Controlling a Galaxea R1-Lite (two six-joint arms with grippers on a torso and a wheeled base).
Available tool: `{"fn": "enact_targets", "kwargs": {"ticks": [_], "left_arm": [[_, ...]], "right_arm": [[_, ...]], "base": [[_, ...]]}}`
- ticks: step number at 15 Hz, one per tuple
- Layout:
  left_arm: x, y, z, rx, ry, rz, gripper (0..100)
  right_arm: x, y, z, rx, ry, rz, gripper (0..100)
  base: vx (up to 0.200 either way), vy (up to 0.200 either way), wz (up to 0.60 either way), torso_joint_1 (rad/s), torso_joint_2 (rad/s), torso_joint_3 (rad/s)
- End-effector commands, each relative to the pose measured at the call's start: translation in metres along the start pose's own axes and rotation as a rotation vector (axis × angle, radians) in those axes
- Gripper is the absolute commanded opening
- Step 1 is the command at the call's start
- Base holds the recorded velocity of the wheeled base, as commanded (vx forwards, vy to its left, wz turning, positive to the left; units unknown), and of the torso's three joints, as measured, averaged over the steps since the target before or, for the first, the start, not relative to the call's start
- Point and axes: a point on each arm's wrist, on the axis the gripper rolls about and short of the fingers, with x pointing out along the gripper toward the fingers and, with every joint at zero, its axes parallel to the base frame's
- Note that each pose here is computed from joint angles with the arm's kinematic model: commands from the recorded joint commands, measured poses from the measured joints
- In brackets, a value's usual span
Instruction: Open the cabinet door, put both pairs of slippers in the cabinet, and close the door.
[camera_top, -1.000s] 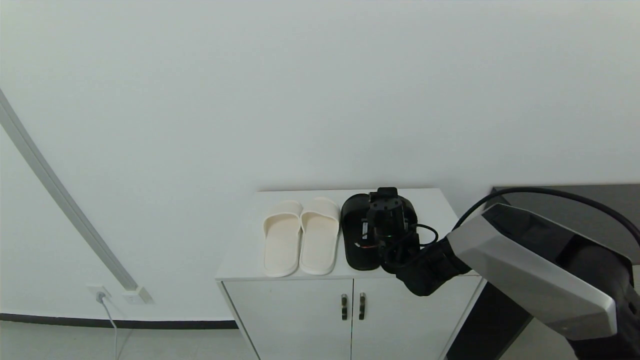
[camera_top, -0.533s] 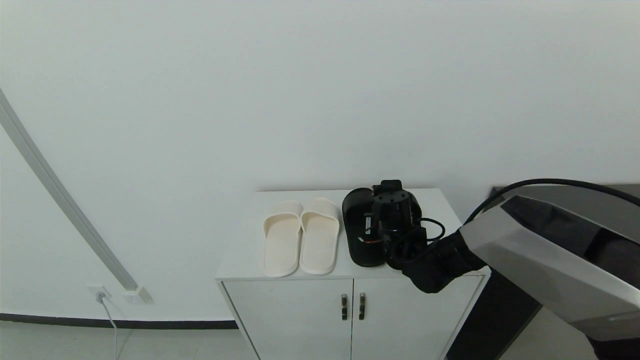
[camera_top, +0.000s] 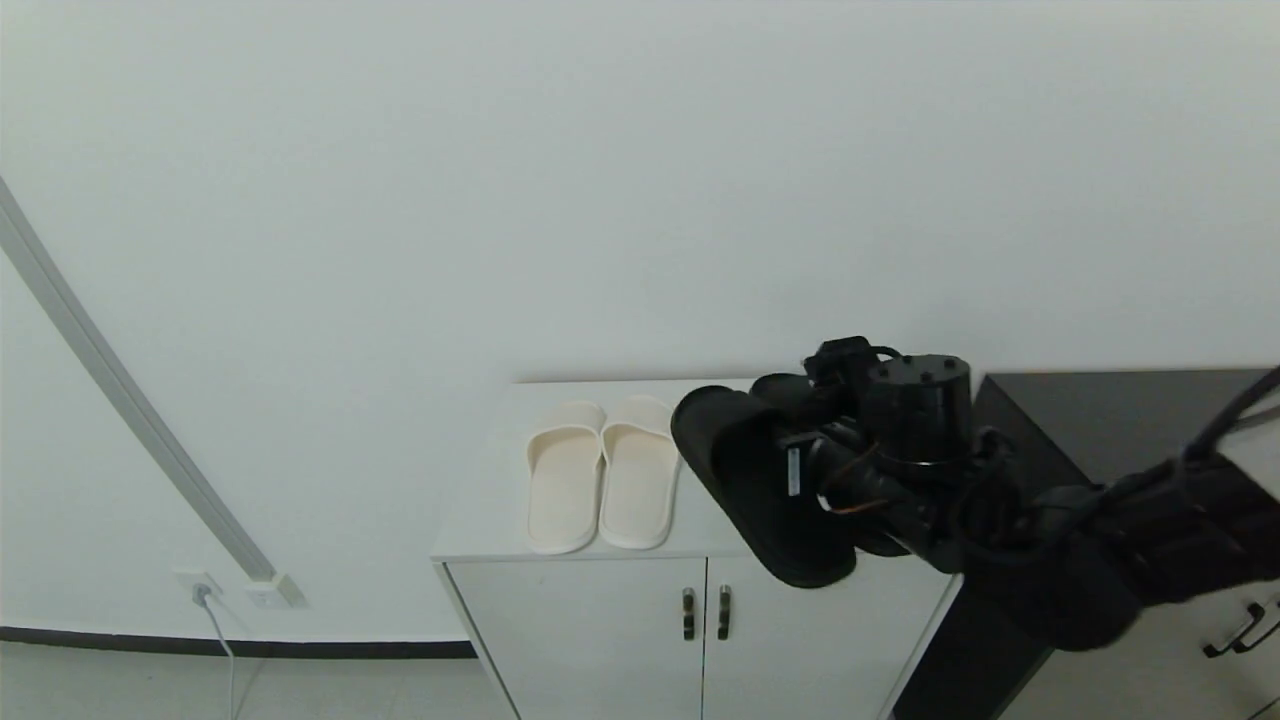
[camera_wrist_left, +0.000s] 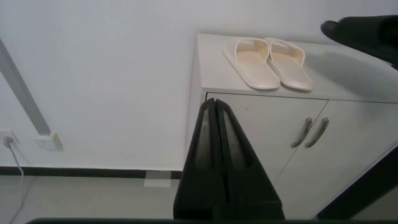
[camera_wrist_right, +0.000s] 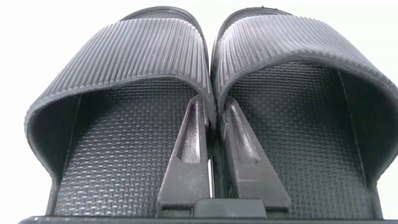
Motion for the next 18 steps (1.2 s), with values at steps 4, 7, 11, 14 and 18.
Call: {"fn": "enact_targets", "kwargs": {"ticks": [4, 7, 11, 14, 18], "left_arm": [[0.000, 0.000, 0.000, 0.001, 0.001, 0.001, 0], [0.000, 0.000, 0.000, 0.001, 0.001, -0.001, 0], [0.000, 0.000, 0.000, 0.001, 0.001, -0.001, 0], [0.000, 0.000, 0.000, 0.002, 0.001, -0.001, 0], [0.000, 0.000, 0.000, 0.004, 0.001, -0.002, 0]], "right_arm": [[-0.103, -0.010, 0.003, -0.036, 0.080, 0.295, 0], [-0.106, -0.006, -0.001, -0.043, 0.092, 0.313, 0], [-0.107, -0.003, -0.003, -0.046, 0.098, 0.323, 0], [-0.107, -0.002, -0.003, -0.047, 0.100, 0.327, 0], [-0.107, -0.002, -0.004, -0.046, 0.103, 0.322, 0]], "base": [[0.000, 0.000, 0.00, 0.000, 0.00, 0.000], [0.000, 0.000, 0.00, 0.000, 0.00, 0.000], [0.000, 0.000, 0.00, 0.000, 0.00, 0.000], [0.000, 0.000, 0.00, 0.000, 0.00, 0.000], [-0.200, 0.000, 0.00, 0.010, 0.00, -0.002]]}}
